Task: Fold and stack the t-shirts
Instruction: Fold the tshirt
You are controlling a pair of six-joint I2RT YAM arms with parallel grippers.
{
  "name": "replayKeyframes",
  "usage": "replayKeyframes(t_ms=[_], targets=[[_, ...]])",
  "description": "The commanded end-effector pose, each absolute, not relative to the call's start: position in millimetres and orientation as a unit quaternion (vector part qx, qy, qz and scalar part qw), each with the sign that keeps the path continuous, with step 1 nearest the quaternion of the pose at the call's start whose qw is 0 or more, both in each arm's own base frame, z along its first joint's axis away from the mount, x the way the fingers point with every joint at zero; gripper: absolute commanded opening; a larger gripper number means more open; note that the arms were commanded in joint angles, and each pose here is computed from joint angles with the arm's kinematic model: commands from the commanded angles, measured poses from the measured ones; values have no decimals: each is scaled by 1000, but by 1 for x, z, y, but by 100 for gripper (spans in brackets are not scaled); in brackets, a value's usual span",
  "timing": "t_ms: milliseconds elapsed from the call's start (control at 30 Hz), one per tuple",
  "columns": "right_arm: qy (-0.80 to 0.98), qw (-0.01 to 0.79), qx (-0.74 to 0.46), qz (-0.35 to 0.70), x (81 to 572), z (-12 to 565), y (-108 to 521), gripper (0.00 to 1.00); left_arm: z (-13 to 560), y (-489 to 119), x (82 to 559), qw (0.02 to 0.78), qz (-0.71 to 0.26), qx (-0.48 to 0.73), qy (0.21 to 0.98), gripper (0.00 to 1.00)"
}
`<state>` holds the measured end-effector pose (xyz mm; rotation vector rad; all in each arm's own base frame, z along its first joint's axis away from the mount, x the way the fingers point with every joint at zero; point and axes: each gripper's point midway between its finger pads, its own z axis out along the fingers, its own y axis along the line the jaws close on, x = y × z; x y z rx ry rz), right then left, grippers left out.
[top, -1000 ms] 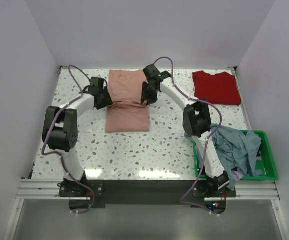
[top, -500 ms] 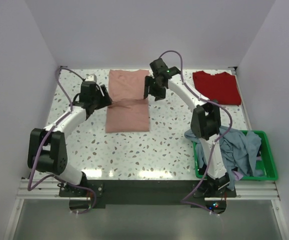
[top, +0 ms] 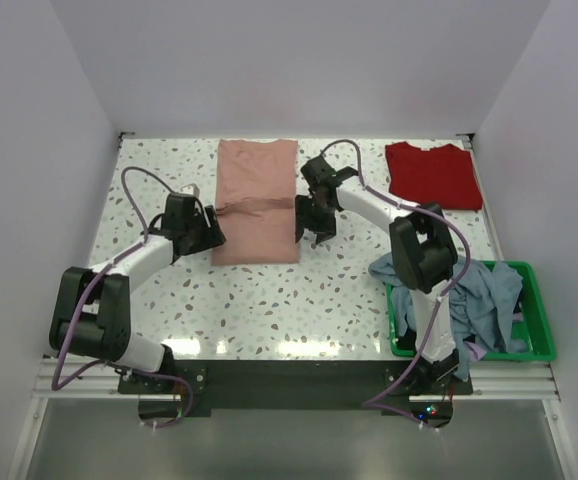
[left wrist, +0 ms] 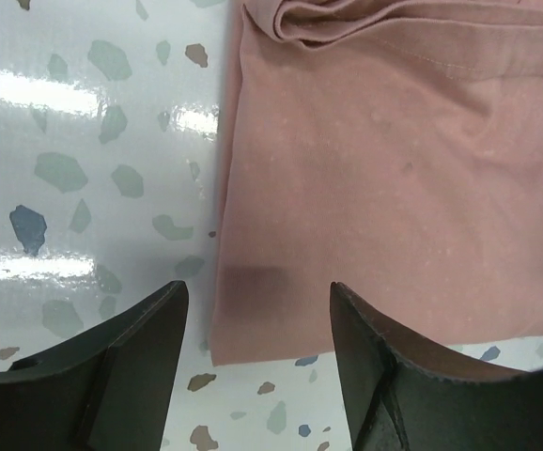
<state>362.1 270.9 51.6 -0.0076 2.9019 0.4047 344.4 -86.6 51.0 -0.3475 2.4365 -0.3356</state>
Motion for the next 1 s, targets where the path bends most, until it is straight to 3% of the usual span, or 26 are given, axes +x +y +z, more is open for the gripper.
replayKeyframes(t_ms=[0,367,967], targets=[[974,131,-8,183,355,78,287,58,58,-90,341,335,-138,-136,922,66],[979,106,-22,175,328,55,302,54,49,-83,318,321,-123,-143,928,66],[987,78,-22,140,321,17,291,25,45,-76,302,315,-110,-138,932,66]])
